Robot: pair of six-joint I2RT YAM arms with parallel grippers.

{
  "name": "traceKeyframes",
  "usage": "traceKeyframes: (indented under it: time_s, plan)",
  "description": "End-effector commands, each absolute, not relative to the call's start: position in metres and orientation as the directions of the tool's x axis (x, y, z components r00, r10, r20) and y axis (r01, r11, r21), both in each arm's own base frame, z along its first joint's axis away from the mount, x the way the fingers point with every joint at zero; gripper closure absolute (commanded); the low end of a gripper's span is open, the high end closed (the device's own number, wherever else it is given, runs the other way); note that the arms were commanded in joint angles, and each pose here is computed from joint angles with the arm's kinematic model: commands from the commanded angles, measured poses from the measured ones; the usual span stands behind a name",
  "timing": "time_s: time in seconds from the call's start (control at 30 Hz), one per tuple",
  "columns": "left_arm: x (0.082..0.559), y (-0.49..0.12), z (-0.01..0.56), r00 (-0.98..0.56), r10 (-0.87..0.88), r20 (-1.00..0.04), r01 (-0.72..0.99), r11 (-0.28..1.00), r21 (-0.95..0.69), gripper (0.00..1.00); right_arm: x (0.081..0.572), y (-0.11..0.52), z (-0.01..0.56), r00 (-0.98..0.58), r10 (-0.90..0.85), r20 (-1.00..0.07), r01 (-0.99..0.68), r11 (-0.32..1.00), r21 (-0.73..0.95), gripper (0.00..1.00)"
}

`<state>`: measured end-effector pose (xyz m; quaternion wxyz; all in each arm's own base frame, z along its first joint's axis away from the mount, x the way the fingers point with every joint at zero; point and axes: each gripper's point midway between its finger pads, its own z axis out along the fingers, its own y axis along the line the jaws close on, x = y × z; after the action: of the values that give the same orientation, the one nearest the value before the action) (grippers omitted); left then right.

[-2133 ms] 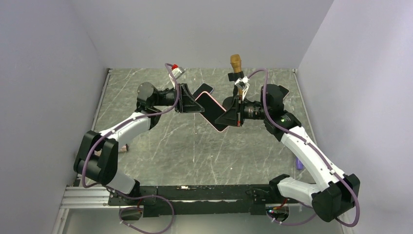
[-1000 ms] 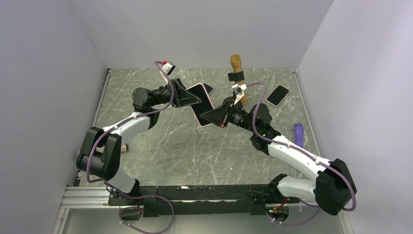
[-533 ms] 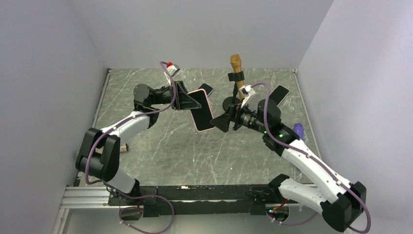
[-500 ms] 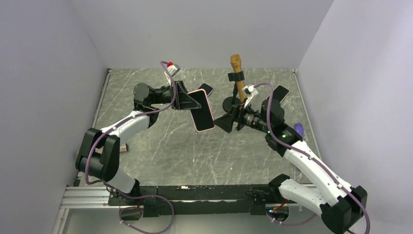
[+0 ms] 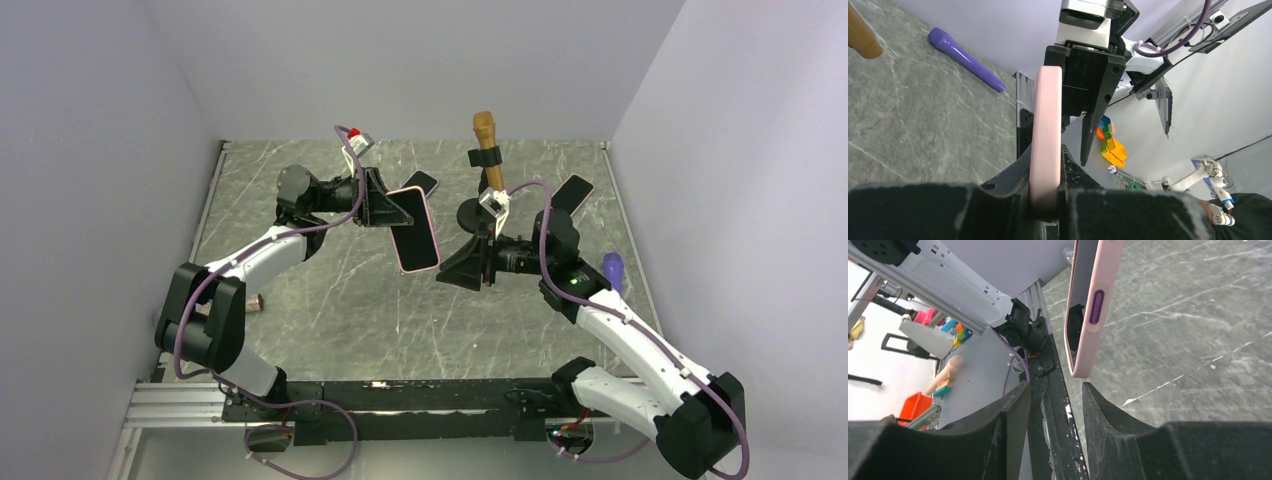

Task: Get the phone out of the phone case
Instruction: Remove the phone case from the phone.

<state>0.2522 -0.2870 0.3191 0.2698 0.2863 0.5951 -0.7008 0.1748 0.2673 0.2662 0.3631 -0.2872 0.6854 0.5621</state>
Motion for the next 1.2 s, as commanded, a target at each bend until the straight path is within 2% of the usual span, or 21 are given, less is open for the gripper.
traceKeyframes:
  time_s: [0.0,0.33,0.47,0.53,0.63,0.67,0.7,0.87,1.0,1.17]
  plan:
    - [0.242,-0.286,0.35,-0.613,-0.059,-0.788,0.78,-0.202,-0.592,1.0,0.175,0.274,0.289,-0.493,0.029,-0.869,-0.862,0.121,0.493,0.54]
    - [0.232,-0.287,0.357,-0.607,-0.056,-0.793,0.778,-0.244,-0.579,1.0,0.181,0.278,0.294,-0.474,0.03,-0.88,-0.873,0.116,0.475,0.56]
    - [0.227,-0.29,0.357,-0.595,-0.043,-0.802,0.785,-0.247,-0.569,1.0,0.177,0.28,0.296,-0.463,0.029,-0.886,-0.883,0.075,0.464,0.62]
    - [0.227,-0.291,0.357,-0.596,-0.04,-0.802,0.784,-0.248,-0.57,1.0,0.172,0.28,0.294,-0.45,0.01,-0.893,-0.892,0.043,0.45,0.67]
    - [0.227,-0.291,0.356,-0.616,-0.021,-0.788,0.767,-0.246,-0.593,1.0,0.16,0.278,0.295,-0.395,0.0,-0.918,-0.918,-0.019,0.395,0.87]
    - [0.227,-0.291,0.356,-0.626,-0.017,-0.78,0.759,-0.244,-0.604,1.0,0.156,0.277,0.296,-0.371,0.003,-0.929,-0.928,-0.037,0.37,0.97]
    - [0.225,-0.291,0.358,-0.635,-0.012,-0.773,0.751,-0.248,-0.612,1.0,0.153,0.275,0.296,-0.348,0.008,-0.938,-0.937,-0.045,0.347,1.0]
    - [0.217,-0.291,0.365,-0.699,0.016,-0.715,0.687,-0.264,-0.677,1.0,0.133,0.274,0.303,-0.261,0.013,-0.965,-0.958,-0.127,0.257,1.0]
    - [0.198,-0.283,0.386,-0.751,-0.016,-0.66,0.634,-0.298,-0.714,1.0,0.11,0.281,0.309,-0.208,-0.004,-0.978,-0.947,-0.249,0.203,1.0]
    - [0.179,-0.281,0.39,-0.825,-0.034,-0.564,0.551,-0.27,-0.789,1.0,0.085,0.299,0.323,-0.127,0.012,-0.992,-0.919,-0.378,0.113,1.0]
